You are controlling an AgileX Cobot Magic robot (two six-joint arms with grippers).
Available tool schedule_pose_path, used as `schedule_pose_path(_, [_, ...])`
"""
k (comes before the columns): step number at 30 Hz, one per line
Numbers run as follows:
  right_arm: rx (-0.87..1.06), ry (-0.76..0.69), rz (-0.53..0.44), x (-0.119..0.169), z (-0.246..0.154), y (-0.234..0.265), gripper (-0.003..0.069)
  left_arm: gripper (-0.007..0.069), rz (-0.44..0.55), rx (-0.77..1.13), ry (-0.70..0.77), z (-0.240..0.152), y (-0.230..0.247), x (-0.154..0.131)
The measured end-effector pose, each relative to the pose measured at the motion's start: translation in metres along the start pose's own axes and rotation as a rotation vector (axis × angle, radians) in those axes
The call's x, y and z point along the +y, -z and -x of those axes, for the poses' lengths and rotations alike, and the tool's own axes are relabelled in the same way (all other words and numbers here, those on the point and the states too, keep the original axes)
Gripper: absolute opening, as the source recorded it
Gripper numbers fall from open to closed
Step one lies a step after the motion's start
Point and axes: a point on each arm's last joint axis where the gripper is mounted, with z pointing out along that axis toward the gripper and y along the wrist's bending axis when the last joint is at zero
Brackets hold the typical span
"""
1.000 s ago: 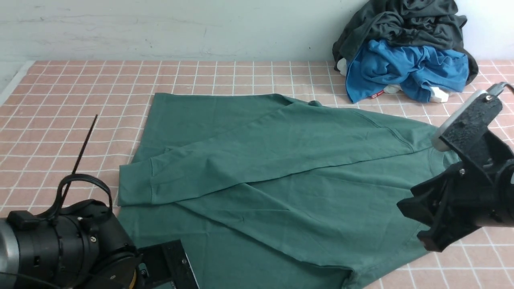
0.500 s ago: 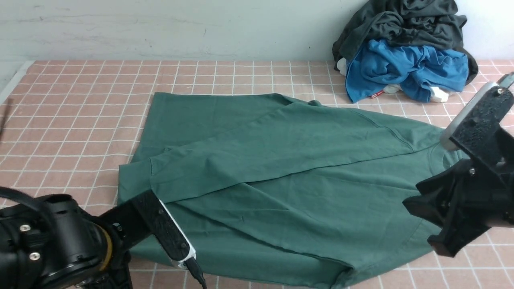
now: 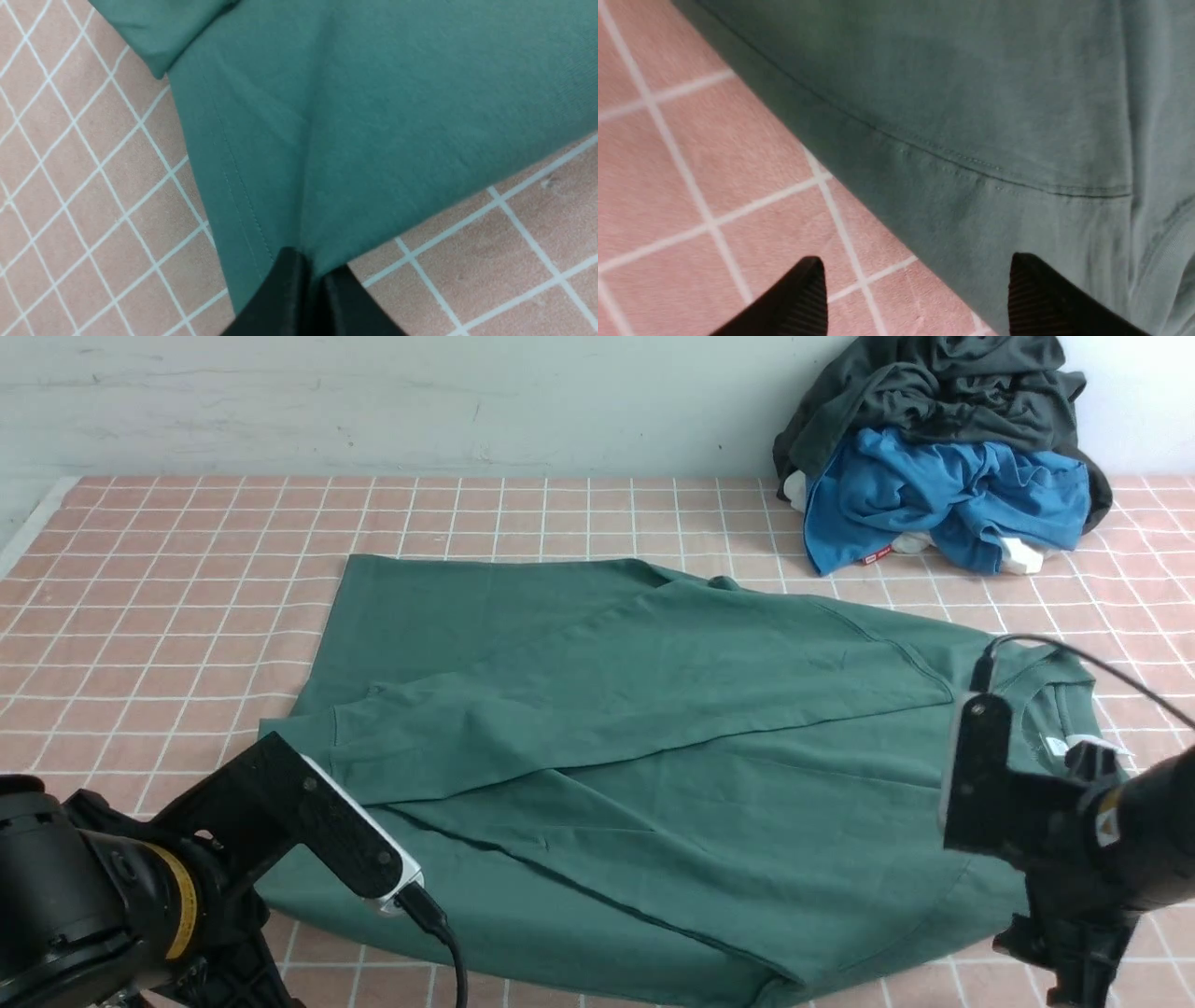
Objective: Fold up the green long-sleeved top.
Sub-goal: Use both arms simultaneously to clamp the lower edge of the clothing fabric
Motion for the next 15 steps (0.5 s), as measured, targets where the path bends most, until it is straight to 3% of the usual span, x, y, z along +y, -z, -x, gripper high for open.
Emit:
schedule_pose_path(2, [0.038,0.065,0.006,-0.002,0.001,-0.027,0.0443,0.0003,-0.009,-0.004,0.013,0.001,0.001,0.0])
schedule_pose_path(3, [0.04,0.067,0.007,-0.002,0.001,-0.029,0.0434,0.0003,-0.009,-0.004,0.013,0.001,0.001,0.0])
schedule_pose_path(6, [0.072,0.057,0.008,-0.004,0.001,-0.04,0.0318,0.0003,-0.026,0.002,0.032,0.0,0.001,-0.002])
schedule_pose_path(7, [0.073,0.053,0.008,-0.004,0.001,-0.04,0.0318,0.0003,-0.026,0.002,0.032,0.0,0.001,-0.002])
schedule_pose_path(8, [0.084,0.007,0.013,-0.003,0.001,-0.04,0.0214,0.0003,-0.035,0.014,0.043,-0.001,0.001,-0.003])
schedule_pose_path(11, [0.085,-0.092,-0.01,-0.004,0.0,-0.036,0.0059,0.0003,-0.051,0.047,0.065,-0.003,0.002,-0.004])
schedule_pose_path(15, [0.068,-0.209,-0.059,-0.007,-0.002,-0.016,0.0001,0.0006,-0.073,0.088,0.107,-0.002,0.008,-0.004])
